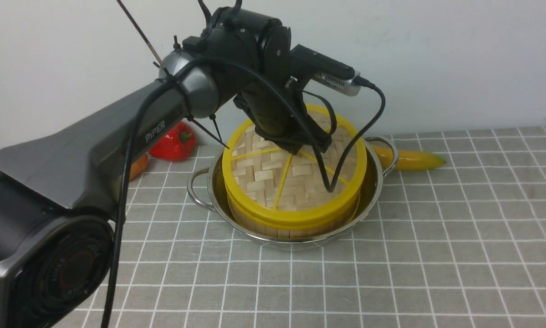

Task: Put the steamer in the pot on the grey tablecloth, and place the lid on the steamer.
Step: 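Place the yellow bamboo steamer lid onto the steamer in the pot with the left gripper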

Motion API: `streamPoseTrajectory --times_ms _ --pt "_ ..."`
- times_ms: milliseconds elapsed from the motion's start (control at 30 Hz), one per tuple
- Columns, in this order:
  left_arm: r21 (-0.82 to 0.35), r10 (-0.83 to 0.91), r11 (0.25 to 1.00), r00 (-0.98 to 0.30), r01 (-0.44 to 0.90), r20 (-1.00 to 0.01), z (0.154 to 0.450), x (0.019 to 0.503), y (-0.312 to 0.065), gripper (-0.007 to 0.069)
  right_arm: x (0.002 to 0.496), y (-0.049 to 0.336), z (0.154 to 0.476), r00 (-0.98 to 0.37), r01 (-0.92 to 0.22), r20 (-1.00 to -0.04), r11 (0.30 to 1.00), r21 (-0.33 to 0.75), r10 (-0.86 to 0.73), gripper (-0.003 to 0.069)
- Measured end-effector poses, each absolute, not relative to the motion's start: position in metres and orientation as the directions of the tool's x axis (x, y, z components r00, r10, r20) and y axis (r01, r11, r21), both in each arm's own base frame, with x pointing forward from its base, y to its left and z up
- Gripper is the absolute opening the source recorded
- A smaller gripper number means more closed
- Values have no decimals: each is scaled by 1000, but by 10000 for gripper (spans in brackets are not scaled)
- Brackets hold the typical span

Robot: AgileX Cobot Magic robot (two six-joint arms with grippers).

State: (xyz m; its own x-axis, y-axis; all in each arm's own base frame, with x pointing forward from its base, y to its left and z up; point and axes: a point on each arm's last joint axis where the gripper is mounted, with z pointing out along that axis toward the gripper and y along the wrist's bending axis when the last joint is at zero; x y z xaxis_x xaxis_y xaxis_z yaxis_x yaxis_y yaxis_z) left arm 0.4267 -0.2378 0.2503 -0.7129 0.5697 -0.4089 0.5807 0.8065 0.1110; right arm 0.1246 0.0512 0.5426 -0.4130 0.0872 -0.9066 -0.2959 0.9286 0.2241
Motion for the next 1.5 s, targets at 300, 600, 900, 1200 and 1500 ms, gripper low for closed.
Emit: streamPoseTrajectory --times_ms 300,600,900,1200,1500 --pt "111 576 802 -710 587 -404 243 429 -239 113 125 51 543 -413 -296 -906 928 225 87 440" --pt "113 574 802 -704 587 -417 241 431 -240 113 125 51 543 -414 -297 -906 928 226 88 440" --pt "128 565 812 -714 569 -414 239 433 -240 113 124 51 543 -414 -298 -906 927 227 89 440" --pt "138 560 818 -718 559 -413 237 434 -240 113 124 51 543 -414 -298 -906 927 227 89 440" --pt "138 559 818 -717 558 -417 237 435 -240 113 124 51 543 -414 -298 -906 927 227 89 440"
